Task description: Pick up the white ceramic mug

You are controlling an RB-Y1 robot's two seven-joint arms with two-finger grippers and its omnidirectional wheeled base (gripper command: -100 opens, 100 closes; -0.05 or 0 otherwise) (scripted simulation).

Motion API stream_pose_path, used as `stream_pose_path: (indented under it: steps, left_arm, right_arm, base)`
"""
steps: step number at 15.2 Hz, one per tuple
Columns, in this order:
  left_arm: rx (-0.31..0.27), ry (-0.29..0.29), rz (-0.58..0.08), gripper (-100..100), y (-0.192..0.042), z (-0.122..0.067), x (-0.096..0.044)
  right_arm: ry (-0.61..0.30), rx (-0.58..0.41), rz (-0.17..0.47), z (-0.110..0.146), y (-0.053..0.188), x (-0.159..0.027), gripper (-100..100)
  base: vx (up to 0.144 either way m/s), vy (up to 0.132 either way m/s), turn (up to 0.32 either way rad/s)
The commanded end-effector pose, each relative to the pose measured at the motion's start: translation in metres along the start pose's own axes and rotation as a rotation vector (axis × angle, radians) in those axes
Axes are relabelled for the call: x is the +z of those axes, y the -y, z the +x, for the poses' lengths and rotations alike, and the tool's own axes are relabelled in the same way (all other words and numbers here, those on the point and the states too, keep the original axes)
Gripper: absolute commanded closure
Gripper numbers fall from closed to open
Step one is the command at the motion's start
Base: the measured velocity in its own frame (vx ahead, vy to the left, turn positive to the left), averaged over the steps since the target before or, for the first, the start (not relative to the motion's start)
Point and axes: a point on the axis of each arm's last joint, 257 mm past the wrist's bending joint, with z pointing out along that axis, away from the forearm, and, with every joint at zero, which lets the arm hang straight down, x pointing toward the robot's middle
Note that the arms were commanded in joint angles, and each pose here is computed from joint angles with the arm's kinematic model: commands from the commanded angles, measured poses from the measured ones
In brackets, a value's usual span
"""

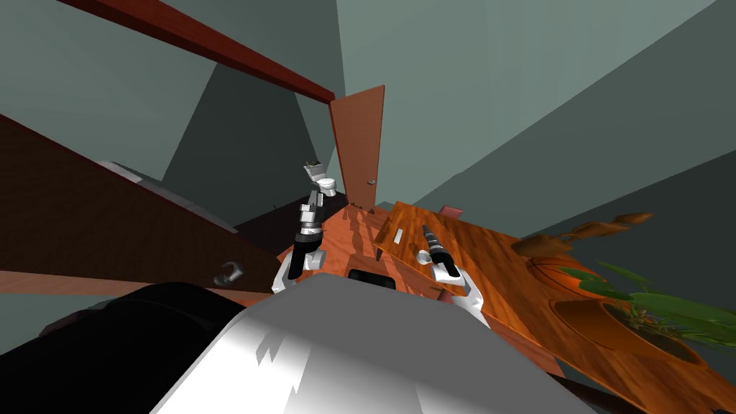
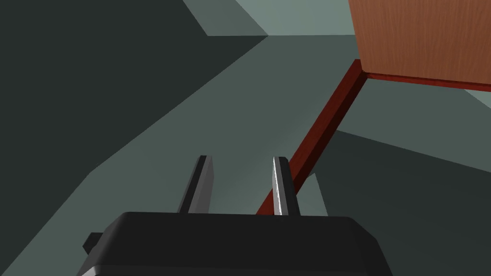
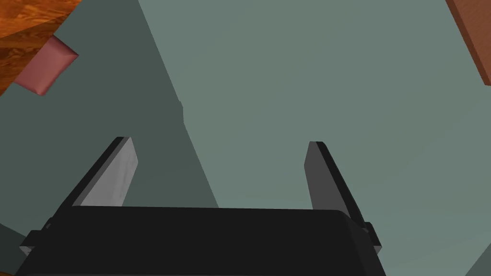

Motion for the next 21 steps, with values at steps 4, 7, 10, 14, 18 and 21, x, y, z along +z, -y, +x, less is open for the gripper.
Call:
stream_pose_path:
  steps: [4, 7, 10, 14, 18, 21]
  left_arm:
    - [0.000, 0.000, 0.000, 0, 0.000, 0.000, 0.000]
    - [0.000, 0.000, 0.000, 0, 0.000, 0.000, 0.000]
    - [0.000, 0.000, 0.000, 0, 0.000, 0.000, 0.000]
    - [0.000, 0.000, 0.000, 0, 0.000, 0.000, 0.000]
    - [0.000, 0.000, 0.000, 0, 0.000, 0.000, 0.000]
    - [0.000, 0.000, 0.000, 0, 0.000, 0.000, 0.000]
  right_arm:
    - [-0.037, -0.035, 0.097, 0.008, 0.040, 0.005, -100]
    - [-0.065, -0.062, 0.167, 0.014, 0.067, 0.008, -100]
    - [-0.094, -0.086, 0.237, 0.019, 0.093, 0.009, -100]
    - [-0.125, -0.109, 0.305, 0.025, 0.118, 0.009, -100]
    - [-0.177, -0.148, 0.407, 0.029, 0.151, 0.010, -100]
    - [-0.218, -0.163, 0.478, 0.038, 0.176, 0.003, -100]
  base:
    - [-0.010, -0.029, 0.103]
    - [-0.012, -0.039, 0.128]
    - [-0.011, -0.042, 0.146]
    - [-0.011, -0.034, 0.102]
    - [-0.013, -0.035, 0.146]
    - [-0.014, -0.042, 0.148]
